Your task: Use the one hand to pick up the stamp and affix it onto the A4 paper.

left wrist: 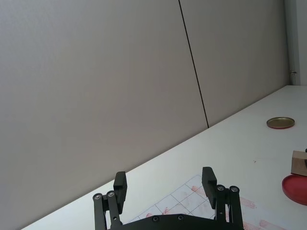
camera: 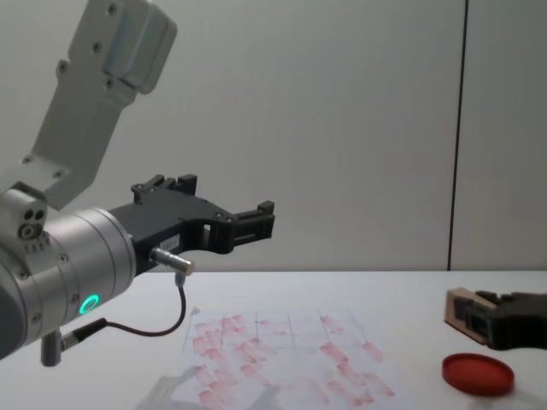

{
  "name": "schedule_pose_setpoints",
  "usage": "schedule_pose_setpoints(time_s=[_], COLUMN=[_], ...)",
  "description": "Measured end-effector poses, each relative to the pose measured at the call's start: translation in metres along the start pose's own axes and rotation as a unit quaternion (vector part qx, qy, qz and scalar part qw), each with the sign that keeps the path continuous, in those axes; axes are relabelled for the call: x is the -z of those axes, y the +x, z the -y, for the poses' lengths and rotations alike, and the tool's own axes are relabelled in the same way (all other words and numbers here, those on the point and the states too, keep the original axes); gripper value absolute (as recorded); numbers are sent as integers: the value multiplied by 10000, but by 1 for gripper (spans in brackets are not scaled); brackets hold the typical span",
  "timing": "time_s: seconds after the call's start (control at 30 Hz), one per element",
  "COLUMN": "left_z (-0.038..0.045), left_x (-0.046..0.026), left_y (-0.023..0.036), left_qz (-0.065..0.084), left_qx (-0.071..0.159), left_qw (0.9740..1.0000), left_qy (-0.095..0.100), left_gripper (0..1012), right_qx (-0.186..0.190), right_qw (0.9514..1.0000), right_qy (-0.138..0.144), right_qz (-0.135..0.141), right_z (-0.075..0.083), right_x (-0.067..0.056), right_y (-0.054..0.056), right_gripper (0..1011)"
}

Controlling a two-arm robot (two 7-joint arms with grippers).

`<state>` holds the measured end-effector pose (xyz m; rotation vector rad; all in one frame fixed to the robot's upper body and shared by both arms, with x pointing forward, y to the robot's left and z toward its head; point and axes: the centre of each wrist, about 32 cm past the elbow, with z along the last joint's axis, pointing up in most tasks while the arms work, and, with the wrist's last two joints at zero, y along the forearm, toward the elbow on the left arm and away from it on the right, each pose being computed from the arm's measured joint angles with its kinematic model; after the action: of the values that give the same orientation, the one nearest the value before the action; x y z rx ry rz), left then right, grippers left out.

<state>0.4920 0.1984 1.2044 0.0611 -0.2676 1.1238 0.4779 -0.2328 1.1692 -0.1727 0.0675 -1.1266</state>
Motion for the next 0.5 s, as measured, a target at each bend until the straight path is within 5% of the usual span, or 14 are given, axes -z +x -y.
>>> schedule_pose_setpoints(time_s=[0.5], left_z=[0], left_x=[0], left_y=[0], left_qz=[0], left_qx=[0], left_qw=[10000], left_qy=[0], left_gripper=[993], right_qx=[315], right_qw=[9994], right_qy=[-103], right_qz=[-83], right_z=[-29], right_x=[147], right_y=[152], right_gripper=[217])
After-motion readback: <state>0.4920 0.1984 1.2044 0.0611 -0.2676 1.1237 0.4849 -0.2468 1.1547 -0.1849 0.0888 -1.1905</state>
